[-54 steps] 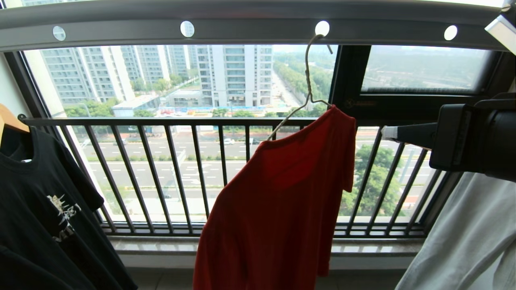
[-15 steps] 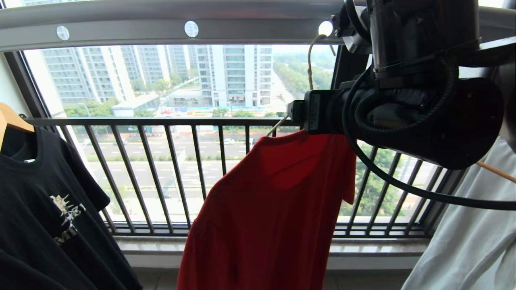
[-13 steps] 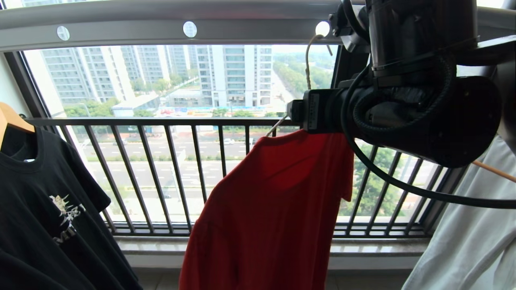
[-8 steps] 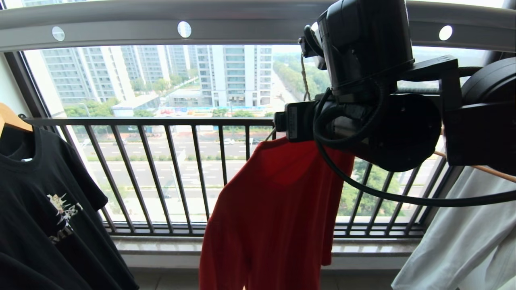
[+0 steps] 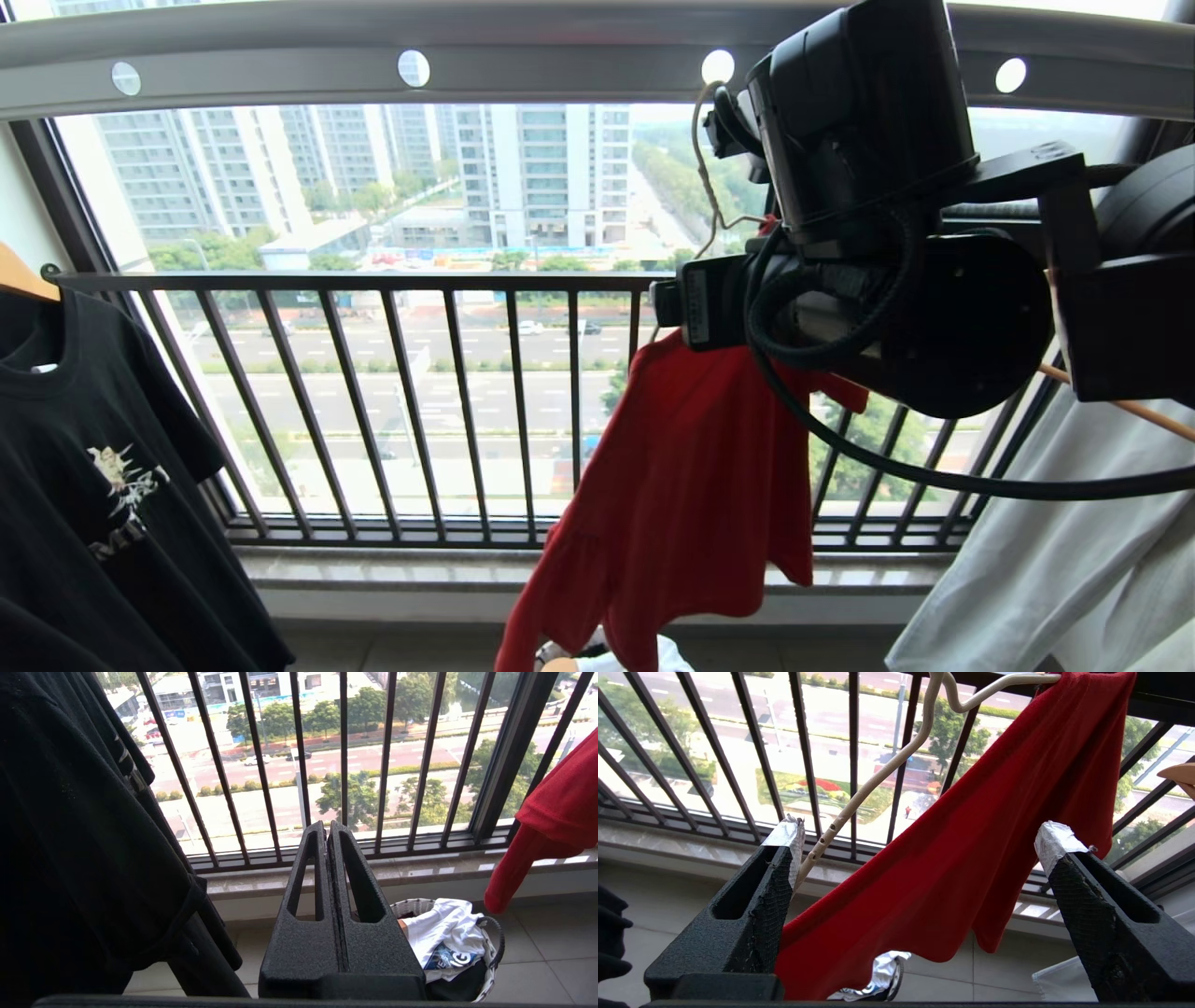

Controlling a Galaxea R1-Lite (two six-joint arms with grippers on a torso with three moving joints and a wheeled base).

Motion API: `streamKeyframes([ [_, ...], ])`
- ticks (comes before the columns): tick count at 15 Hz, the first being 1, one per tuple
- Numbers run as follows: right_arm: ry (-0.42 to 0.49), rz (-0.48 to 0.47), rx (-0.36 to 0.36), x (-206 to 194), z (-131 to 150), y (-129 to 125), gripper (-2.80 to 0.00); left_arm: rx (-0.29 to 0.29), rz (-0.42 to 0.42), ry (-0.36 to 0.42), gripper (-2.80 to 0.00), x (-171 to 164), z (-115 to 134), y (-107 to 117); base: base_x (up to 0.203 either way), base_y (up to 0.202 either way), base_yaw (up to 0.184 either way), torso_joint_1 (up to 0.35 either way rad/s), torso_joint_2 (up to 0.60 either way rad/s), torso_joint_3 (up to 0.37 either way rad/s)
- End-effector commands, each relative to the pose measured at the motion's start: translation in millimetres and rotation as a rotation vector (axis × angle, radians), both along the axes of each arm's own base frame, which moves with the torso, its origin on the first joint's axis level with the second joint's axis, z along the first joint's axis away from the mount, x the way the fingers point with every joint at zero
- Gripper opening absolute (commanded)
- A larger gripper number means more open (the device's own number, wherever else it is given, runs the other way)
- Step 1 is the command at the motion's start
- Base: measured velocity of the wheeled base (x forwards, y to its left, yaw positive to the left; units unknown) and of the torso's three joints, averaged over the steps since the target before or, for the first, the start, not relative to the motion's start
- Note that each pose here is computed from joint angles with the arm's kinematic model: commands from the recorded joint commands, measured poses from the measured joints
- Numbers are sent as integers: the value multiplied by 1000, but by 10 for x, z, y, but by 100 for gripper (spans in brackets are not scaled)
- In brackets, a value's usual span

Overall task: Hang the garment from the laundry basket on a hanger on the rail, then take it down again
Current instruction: Take the clothes off the clothes rack

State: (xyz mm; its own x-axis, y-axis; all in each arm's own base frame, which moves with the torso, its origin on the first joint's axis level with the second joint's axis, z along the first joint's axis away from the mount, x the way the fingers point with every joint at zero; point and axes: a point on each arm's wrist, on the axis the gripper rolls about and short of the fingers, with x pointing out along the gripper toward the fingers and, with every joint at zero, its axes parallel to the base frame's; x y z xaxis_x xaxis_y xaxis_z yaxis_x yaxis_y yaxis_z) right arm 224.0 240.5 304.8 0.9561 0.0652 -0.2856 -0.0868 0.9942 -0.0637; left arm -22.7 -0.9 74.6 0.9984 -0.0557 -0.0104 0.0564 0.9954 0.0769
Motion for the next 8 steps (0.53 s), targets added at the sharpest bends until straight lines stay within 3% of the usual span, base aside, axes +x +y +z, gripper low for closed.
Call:
streamKeyframes([
  [1,-23,-4,26,-170,132,-200,0,1,-1,1,-280,1,-1,0,0,0,0,0,0,0],
  [4,-24,-2,26,-255,141,-300,0,1,-1,1,-280,1,-1,0,0,0,0,0,0,0],
  [6,-2,12,9,-182,42,-220,0,1,-1,1,-280,1,-2,0,0,0,0,0,0,0],
  [8,14,87,5,18,-79,-73,0,1,0,0,-280,0,0,0,0,0,0,0,0,0],
])
